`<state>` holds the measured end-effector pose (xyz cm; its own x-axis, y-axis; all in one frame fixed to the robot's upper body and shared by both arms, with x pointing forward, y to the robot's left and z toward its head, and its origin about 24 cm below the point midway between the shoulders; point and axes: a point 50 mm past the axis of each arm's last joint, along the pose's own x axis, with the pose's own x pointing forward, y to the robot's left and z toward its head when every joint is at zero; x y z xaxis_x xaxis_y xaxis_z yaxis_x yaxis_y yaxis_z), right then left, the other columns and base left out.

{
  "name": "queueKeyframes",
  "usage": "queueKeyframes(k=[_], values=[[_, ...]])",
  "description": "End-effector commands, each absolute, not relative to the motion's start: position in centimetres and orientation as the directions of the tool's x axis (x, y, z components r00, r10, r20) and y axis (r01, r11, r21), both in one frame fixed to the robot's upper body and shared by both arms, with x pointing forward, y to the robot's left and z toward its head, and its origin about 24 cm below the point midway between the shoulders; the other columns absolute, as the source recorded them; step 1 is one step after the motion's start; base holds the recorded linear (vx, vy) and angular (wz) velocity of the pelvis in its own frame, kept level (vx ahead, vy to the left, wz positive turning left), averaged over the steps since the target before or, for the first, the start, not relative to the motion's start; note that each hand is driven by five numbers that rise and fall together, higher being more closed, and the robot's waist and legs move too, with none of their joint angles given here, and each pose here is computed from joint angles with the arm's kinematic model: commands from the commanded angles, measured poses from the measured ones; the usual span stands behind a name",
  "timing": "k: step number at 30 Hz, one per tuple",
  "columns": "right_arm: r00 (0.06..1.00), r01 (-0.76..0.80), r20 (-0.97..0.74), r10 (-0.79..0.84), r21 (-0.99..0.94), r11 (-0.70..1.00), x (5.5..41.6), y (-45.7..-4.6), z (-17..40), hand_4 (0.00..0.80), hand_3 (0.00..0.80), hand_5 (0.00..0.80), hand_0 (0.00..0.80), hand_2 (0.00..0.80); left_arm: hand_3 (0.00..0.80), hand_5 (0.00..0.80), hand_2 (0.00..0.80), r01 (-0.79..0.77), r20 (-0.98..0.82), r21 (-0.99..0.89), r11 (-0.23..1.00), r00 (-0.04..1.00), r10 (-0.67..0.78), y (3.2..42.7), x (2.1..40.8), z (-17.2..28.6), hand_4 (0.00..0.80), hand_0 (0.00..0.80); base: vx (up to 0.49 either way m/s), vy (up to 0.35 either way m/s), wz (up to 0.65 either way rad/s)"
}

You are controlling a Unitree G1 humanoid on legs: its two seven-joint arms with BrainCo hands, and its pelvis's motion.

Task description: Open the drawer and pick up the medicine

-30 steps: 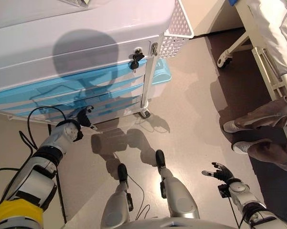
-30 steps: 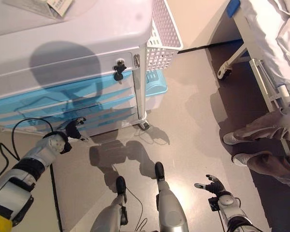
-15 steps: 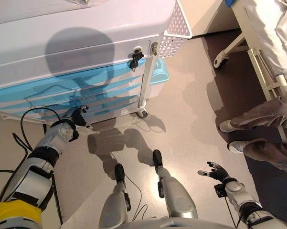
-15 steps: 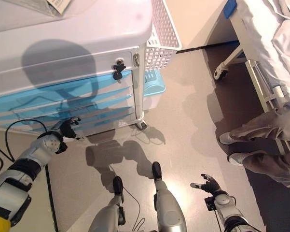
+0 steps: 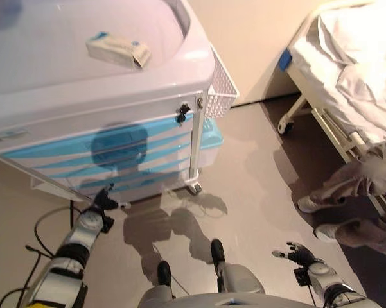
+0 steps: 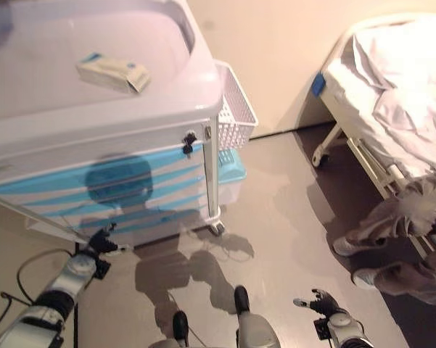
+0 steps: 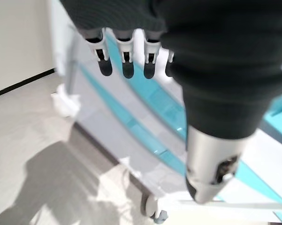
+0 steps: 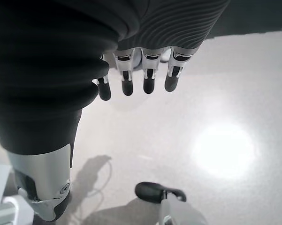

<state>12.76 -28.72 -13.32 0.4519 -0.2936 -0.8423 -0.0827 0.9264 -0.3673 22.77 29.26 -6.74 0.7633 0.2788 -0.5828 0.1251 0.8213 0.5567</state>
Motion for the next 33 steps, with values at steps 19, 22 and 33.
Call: queueKeyframes(k=[19,22,33], values=[[0.245,-0.043,-0.912,-0.328,-0.348,0.936,7.2,-29.2,-14.9,0.000,0.000,0.000,0.000,0.000,0.000,0.000,0.000,-0.082,-0.906,0.318,0.945,0.268,0.328,28.2,7.0,-15.2,0.000,0.000,0.013,0.001,0.07],[0.225,-0.054,-0.919,-0.323,-0.343,0.938,6.6,-29.1,-15.0,0.000,0.000,0.000,0.000,0.000,0.000,0.000,0.000,-0.065,-0.924,0.309,0.949,0.213,0.316,27.9,5.5,-15.6,0.000,0.000,0.001,0.007,0.03],[0.208,-0.085,-0.931,-0.299,-0.322,0.943,6.2,-28.3,-15.4,0.000,0.000,0.000,0.000,0.000,0.000,0.000,0.000,-0.004,-0.942,0.297,0.955,0.162,0.293,27.2,4.0,-16.0,0.000,0.000,-0.009,0.009,0.06]])
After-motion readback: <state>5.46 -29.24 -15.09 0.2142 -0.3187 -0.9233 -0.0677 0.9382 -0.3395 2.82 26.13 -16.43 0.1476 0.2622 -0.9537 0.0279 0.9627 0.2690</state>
